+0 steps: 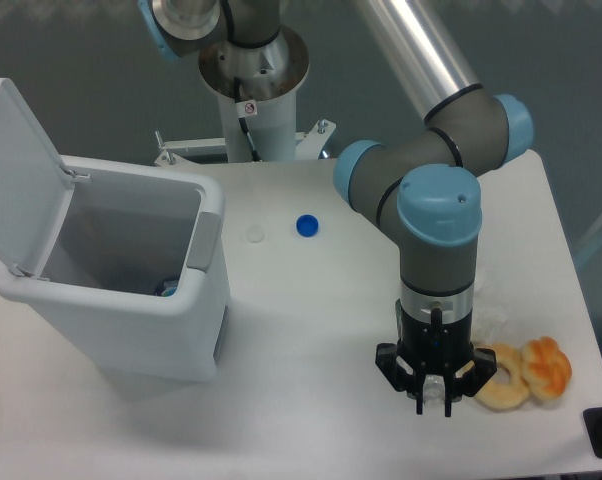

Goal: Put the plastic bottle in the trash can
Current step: 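Carry the held clear plastic bottle toward the open white trash can, then lower the gripper with the bottle into the trash can opening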

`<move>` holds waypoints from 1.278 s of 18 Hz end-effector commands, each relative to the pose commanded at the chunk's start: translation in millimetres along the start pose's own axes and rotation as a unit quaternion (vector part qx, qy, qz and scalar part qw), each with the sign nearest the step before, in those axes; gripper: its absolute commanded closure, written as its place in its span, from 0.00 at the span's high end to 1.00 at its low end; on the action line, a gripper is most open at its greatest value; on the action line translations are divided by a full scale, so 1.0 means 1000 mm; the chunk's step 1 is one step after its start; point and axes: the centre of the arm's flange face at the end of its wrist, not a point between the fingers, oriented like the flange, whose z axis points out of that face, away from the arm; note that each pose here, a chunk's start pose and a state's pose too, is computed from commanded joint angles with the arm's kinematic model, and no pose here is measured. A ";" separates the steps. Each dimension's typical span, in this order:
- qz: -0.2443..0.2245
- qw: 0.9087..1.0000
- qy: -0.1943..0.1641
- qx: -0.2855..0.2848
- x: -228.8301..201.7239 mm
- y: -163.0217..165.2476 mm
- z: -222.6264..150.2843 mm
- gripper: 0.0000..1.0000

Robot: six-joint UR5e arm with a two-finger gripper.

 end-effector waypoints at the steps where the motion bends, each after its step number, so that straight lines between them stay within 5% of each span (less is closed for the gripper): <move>1: 0.000 1.000 0.001 0.000 0.000 0.000 -0.001 0.06; 8: -0.005 0.998 -0.004 0.055 0.005 -0.015 -0.072 0.06; 12: -0.050 0.992 0.012 0.115 0.023 -0.031 -0.140 0.06; 23: -0.132 0.969 0.069 0.195 0.166 -0.053 -0.286 0.08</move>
